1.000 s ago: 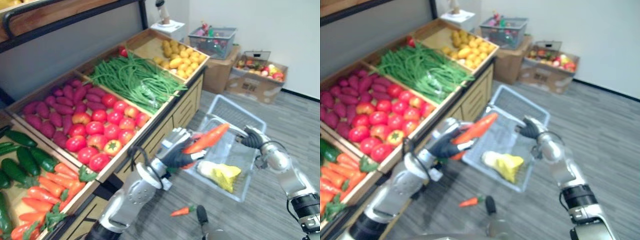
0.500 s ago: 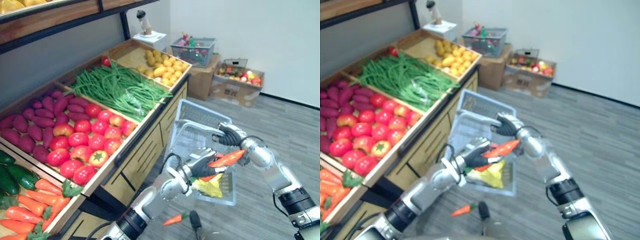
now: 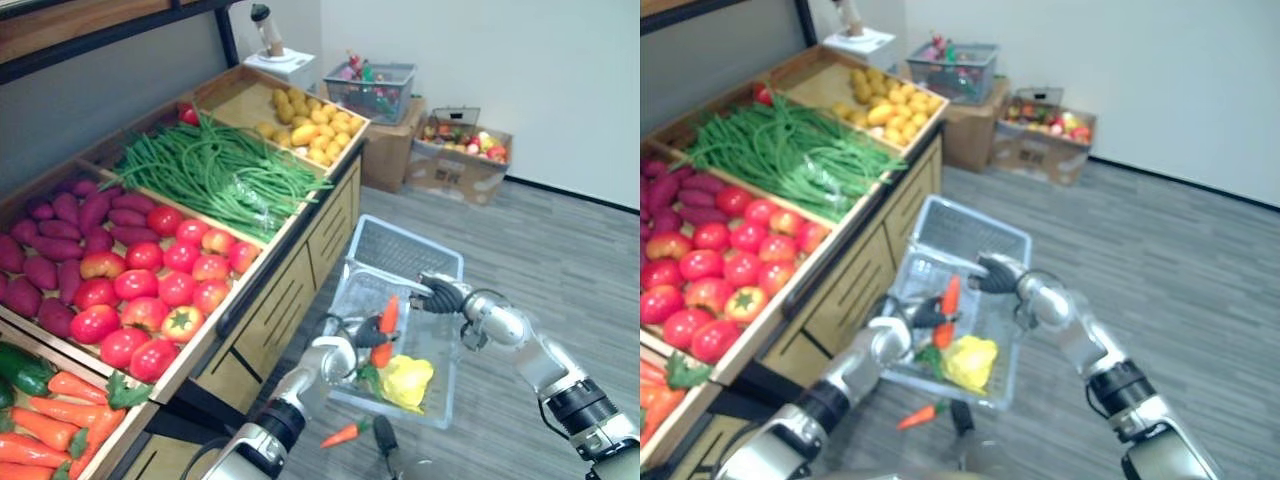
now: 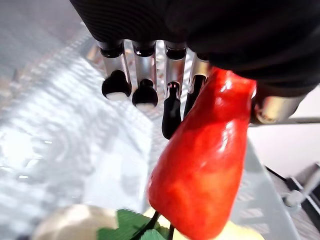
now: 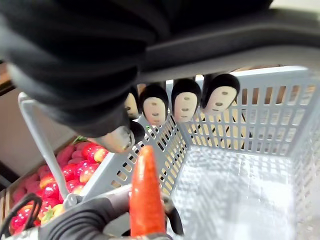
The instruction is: Pick vegetable in the basket
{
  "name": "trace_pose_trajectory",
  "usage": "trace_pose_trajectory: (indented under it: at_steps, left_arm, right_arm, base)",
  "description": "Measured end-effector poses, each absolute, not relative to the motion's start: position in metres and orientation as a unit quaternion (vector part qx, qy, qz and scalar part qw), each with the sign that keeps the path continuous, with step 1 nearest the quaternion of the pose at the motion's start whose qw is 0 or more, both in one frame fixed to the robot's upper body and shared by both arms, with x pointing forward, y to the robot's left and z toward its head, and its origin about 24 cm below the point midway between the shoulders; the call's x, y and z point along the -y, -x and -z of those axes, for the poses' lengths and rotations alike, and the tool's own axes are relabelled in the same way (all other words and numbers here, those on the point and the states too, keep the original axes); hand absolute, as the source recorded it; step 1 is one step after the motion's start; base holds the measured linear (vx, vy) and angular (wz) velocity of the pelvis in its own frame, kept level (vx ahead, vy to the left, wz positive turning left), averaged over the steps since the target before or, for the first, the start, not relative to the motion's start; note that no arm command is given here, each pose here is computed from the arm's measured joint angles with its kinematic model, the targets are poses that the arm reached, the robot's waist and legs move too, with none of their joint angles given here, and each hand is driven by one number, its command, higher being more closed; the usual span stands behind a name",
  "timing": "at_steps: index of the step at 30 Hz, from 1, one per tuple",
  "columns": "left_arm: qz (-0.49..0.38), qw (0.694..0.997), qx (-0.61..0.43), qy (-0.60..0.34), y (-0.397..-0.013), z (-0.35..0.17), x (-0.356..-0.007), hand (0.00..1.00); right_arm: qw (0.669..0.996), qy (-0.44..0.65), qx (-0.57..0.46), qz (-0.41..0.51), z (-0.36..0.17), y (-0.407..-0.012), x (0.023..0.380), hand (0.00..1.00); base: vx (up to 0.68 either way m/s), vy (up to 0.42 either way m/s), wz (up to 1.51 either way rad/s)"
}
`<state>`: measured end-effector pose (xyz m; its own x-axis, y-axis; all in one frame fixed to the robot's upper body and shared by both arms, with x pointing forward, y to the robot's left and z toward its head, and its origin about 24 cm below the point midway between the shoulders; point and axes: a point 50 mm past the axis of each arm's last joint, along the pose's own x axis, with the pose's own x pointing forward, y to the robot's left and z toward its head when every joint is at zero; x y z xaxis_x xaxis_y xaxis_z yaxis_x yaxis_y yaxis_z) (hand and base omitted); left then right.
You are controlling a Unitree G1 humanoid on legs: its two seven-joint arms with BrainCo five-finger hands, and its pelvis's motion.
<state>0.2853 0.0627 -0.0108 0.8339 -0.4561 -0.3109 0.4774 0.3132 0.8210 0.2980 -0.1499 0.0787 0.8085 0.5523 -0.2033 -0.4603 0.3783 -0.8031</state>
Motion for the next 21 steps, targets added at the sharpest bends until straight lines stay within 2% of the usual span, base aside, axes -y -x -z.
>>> trace_pose_trajectory:
  at_steps: [7,14,18,21]
  left_arm:
    - [0.268,0.811,-0.024,-0.519,-0.294,0.008,-0.072,0.0]
    - [0.264,0.813,-0.001,-0.519,-0.299,-0.003,-0.068,0.0]
    - [0.26,0.819,0.073,-0.506,-0.298,-0.033,-0.053,0.0]
    - [0.269,0.813,0.159,-0.491,-0.289,-0.064,-0.033,0.0]
  right_arm:
    - [0.841,0.443,0.057,-0.307,-0.08,-0.298,0.145,1.0]
    - [0.846,0.441,0.057,-0.295,-0.083,-0.3,0.15,1.0]
    - [0.854,0.438,0.052,-0.276,-0.085,-0.303,0.158,1.0]
    - [0.868,0.424,0.03,-0.257,-0.075,-0.301,0.168,1.0]
  base:
    - [0.0,0.015,0.05]
    - [0.0,0.0,0.0]
    - [-0.01,-0.005,0.04]
    - [0.0,-0.002,0.25]
